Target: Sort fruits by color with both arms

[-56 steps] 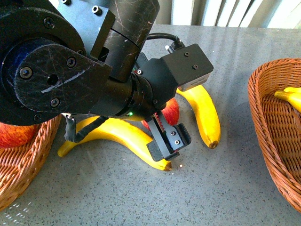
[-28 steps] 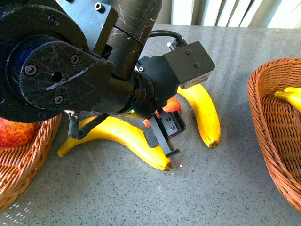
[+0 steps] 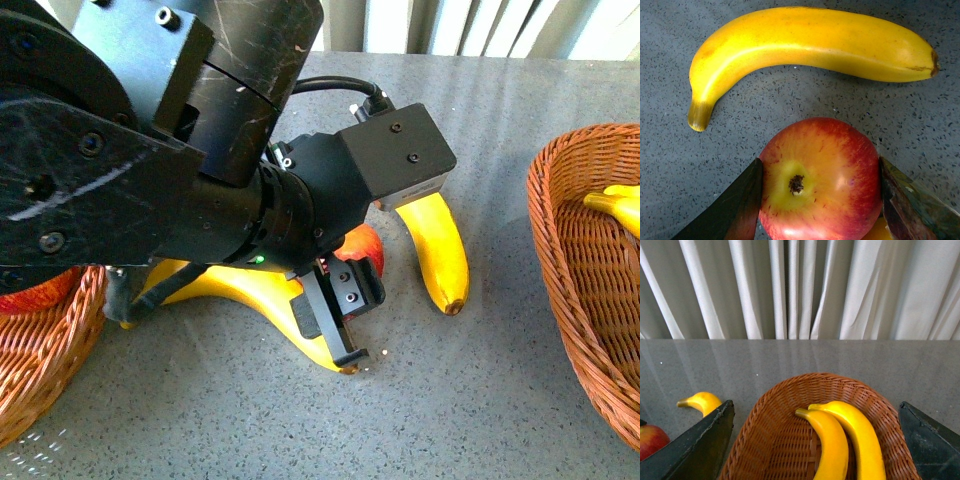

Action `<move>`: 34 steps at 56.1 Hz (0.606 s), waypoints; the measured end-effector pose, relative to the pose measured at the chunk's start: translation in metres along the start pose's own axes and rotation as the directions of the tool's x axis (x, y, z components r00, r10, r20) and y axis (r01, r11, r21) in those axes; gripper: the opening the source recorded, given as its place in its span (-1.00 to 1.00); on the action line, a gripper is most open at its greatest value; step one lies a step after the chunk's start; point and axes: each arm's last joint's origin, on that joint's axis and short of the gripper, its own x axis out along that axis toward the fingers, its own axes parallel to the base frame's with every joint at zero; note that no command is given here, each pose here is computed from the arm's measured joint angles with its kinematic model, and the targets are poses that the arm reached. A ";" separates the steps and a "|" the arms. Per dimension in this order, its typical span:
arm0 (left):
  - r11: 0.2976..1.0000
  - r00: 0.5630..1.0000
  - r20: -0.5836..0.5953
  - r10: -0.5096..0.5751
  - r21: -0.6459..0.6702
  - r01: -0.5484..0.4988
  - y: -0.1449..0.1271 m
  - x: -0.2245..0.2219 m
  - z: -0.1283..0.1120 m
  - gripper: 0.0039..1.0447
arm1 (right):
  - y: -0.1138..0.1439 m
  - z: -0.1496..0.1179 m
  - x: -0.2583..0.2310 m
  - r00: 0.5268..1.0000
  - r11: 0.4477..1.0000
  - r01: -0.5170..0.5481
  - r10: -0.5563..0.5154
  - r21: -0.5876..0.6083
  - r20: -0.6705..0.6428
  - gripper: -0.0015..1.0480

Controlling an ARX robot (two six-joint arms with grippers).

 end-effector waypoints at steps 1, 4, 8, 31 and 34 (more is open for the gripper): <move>1.000 1.000 0.006 0.005 0.002 -0.006 0.002 -0.004 0.001 0.09 | 0.000 0.000 0.000 1.000 1.000 0.000 0.000 0.000 0.000 0.82; 1.000 1.000 0.016 0.016 0.004 -0.016 0.006 -0.010 0.002 0.08 | 0.000 0.000 0.000 1.000 1.000 0.000 0.000 0.000 0.000 0.82; 0.999 0.998 0.034 0.043 0.006 -0.043 0.014 -0.020 0.006 0.08 | 0.000 0.000 0.000 1.000 1.000 0.000 0.000 0.000 0.000 0.82; 0.981 0.976 0.102 0.193 -0.035 -0.190 0.075 -0.093 -0.008 0.08 | 0.000 0.000 0.000 1.000 1.000 0.000 0.000 0.000 0.000 0.82; 0.974 0.970 0.097 0.223 -0.049 -0.219 0.084 -0.105 -0.016 0.08 | 0.000 0.000 0.000 1.000 1.000 0.000 0.000 0.000 0.000 0.82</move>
